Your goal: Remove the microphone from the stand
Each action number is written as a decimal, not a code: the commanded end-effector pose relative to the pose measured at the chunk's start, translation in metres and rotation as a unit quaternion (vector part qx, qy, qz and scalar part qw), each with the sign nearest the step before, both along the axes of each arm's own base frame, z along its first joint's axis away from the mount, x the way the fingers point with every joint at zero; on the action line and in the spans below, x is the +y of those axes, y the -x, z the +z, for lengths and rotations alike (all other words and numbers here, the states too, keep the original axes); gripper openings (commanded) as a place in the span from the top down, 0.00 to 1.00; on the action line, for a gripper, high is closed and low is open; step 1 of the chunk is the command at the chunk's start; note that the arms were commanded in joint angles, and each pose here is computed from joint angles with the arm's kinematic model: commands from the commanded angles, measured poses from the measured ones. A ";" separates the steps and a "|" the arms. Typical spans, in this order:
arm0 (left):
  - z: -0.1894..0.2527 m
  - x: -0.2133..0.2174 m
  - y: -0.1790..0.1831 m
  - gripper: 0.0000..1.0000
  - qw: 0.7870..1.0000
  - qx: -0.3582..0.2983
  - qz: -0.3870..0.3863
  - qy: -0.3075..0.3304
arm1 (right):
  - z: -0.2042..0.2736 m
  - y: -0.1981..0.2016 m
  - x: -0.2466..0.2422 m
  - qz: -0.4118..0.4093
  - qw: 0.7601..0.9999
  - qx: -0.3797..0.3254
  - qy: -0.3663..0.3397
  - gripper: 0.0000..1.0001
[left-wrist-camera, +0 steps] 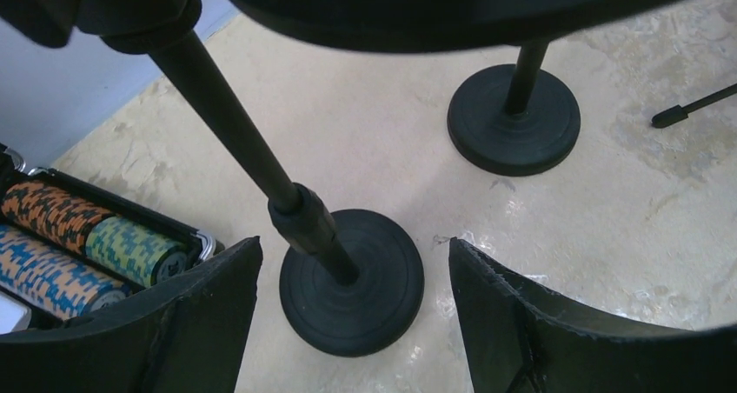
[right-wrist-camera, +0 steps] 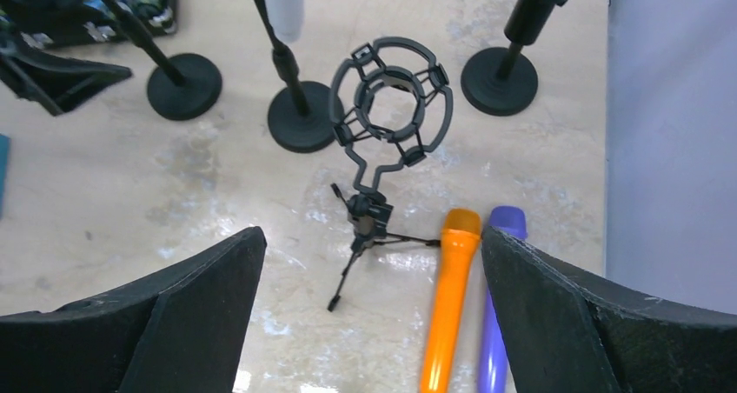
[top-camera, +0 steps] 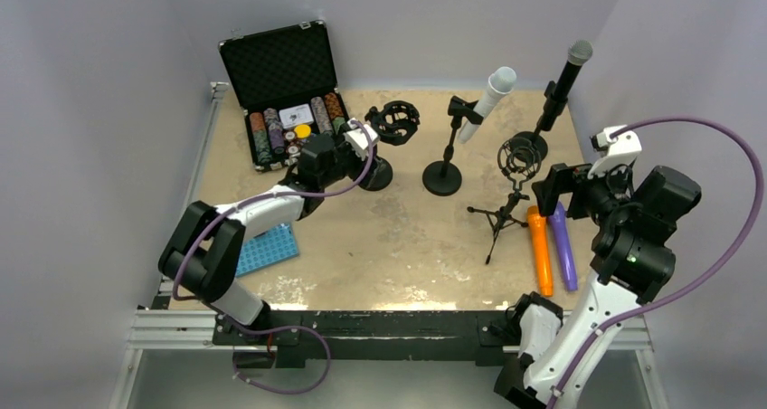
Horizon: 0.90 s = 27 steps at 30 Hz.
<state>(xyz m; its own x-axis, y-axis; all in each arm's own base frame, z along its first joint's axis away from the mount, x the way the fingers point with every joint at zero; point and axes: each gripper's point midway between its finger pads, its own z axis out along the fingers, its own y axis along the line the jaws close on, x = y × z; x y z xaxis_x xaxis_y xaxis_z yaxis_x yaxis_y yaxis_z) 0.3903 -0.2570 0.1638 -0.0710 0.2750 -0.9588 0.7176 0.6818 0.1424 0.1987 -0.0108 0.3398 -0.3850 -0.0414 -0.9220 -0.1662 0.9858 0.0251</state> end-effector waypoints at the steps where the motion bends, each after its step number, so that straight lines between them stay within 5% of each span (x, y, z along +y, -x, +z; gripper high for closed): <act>1: 0.035 -0.015 -0.023 0.18 0.997 -0.056 -0.015 0.052 | 0.022 0.013 0.025 0.007 0.998 -0.003 -0.064 0.01; 11: 0.019 -0.016 -0.064 0.32 0.996 -0.038 0.039 0.073 | 0.038 0.008 0.020 0.007 0.998 0.000 -0.057 0.01; 27: 0.013 -0.025 -0.059 0.74 0.997 -0.046 0.001 0.058 | 0.026 0.000 0.008 -0.008 0.998 0.024 -0.058 0.03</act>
